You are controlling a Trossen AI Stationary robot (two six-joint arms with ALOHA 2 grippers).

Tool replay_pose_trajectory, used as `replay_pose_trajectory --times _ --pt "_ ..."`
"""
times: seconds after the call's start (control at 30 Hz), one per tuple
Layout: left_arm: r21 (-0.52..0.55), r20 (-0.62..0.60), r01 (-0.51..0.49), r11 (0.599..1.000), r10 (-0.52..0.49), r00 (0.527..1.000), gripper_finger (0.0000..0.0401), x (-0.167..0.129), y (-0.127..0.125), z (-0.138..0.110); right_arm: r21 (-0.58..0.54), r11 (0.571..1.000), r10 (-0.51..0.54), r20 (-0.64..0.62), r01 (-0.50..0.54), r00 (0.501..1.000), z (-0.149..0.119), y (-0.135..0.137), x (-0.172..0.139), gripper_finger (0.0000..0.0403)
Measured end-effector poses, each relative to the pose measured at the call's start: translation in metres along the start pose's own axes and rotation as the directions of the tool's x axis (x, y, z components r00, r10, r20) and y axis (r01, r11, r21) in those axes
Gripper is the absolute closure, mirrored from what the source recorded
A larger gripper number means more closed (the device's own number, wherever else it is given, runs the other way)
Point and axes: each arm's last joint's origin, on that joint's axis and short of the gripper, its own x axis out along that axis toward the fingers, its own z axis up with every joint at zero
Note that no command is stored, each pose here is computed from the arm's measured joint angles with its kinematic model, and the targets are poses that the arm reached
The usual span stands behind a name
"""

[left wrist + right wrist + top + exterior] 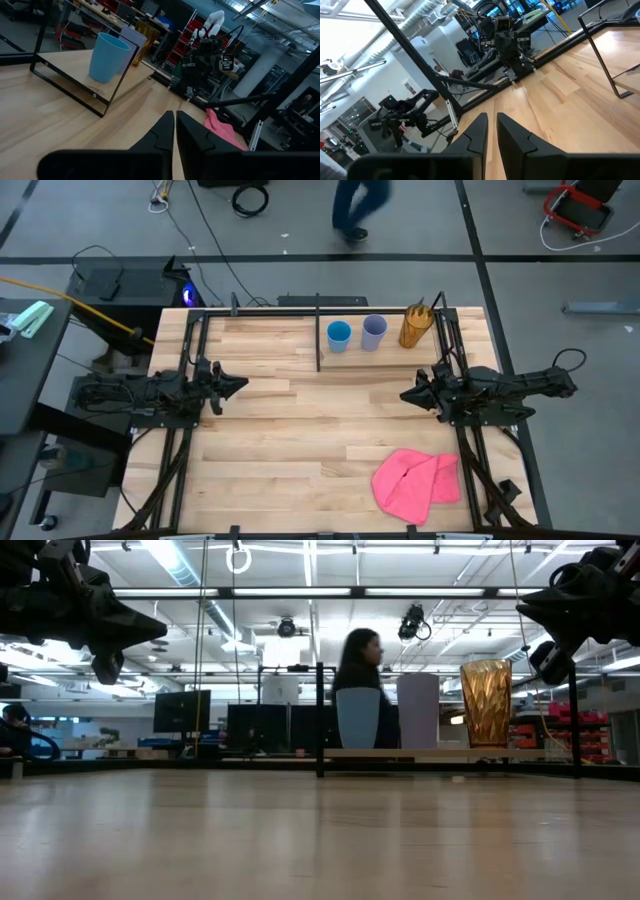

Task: Stack small to large cups/mugs on shelf
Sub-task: Return to Home Position

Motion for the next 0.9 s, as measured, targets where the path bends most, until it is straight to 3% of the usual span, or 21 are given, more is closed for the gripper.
replay_pose_trajectory --times 0.9 --pt "-0.004 0.000 0.000 1.000 0.000 1.000 0.0368 0.0000 0.0000 0.0000 0.000 1.000 0.000 0.000 0.000 1.000 0.0000 0.0000 0.0000 0.0355"
